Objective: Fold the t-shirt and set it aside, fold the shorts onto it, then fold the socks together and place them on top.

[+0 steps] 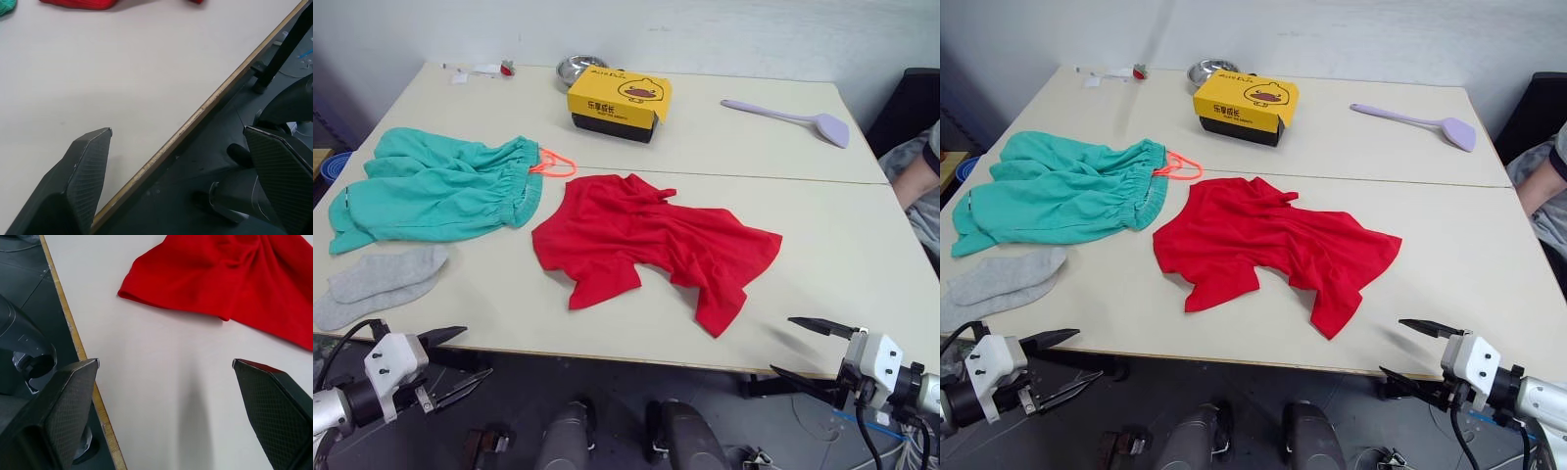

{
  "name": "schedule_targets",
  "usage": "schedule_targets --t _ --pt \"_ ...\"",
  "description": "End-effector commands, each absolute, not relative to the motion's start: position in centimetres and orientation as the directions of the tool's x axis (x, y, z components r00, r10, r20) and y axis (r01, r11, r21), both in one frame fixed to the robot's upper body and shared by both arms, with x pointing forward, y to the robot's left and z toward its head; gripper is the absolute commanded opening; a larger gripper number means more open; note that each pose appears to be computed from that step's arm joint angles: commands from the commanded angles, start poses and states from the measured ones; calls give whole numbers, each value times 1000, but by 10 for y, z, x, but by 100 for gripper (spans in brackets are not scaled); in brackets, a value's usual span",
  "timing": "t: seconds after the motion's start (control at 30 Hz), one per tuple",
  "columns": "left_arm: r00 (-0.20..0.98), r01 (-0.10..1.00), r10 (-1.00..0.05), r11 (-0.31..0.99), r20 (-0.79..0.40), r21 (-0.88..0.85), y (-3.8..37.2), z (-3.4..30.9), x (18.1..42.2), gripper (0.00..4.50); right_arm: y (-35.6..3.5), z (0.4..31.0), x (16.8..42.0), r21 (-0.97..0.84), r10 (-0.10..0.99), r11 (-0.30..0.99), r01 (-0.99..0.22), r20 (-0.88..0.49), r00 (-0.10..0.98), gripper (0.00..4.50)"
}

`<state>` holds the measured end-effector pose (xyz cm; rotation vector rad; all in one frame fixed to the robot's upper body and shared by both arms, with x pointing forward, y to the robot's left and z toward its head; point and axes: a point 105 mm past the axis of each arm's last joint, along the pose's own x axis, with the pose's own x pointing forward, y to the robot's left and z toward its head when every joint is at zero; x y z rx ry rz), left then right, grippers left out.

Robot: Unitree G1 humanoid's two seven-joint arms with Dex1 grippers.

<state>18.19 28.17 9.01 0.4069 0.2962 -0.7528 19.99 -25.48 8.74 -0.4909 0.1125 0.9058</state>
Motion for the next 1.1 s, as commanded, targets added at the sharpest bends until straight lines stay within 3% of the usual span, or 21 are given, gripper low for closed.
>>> schedule_targets --t 0.03,1.1 --pt "699 711 -608 650 -378 268 279 98 184 450 -253 92 199 -370 730 520 -770 -276 625 446" --pt "684 727 -641 641 -349 246 269 103 198 450 -253 97 200 -348 674 608 -714 -248 696 446"
